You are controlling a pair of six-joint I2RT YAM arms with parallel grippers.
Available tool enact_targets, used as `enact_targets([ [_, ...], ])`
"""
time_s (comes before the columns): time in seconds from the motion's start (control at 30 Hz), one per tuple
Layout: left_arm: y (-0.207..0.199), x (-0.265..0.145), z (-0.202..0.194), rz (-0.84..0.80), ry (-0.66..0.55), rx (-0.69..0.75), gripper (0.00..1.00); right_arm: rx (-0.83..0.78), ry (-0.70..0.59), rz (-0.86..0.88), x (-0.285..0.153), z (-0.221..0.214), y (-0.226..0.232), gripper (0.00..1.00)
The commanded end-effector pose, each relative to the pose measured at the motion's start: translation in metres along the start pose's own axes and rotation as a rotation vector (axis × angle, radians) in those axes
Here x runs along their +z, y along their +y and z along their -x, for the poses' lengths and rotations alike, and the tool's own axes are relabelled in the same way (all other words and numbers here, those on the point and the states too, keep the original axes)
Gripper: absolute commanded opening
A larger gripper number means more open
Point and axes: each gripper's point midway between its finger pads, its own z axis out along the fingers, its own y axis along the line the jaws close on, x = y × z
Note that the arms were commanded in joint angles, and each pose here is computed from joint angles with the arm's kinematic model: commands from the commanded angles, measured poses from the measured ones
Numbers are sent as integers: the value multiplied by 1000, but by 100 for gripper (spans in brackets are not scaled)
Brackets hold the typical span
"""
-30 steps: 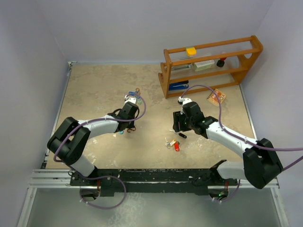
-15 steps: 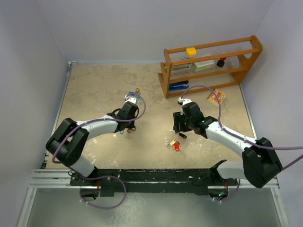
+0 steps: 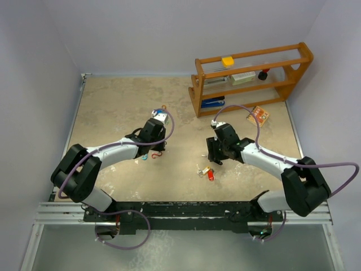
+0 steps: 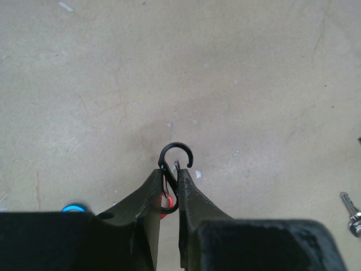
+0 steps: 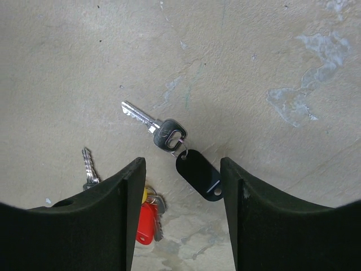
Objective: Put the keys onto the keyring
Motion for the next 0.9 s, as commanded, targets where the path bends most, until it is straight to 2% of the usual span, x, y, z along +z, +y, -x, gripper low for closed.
enact_targets([
  [0.0, -29, -12, 33, -141, -100, 23, 0, -2, -60, 34, -10, 16, 8, 58],
  [0.47, -37, -15, 32, -193, -101, 47, 0, 7, -58, 54, -6, 14, 11, 49],
  [0.87, -37, -15, 32, -194, -97, 51, 0, 12, -27, 60, 8, 9, 12, 45],
])
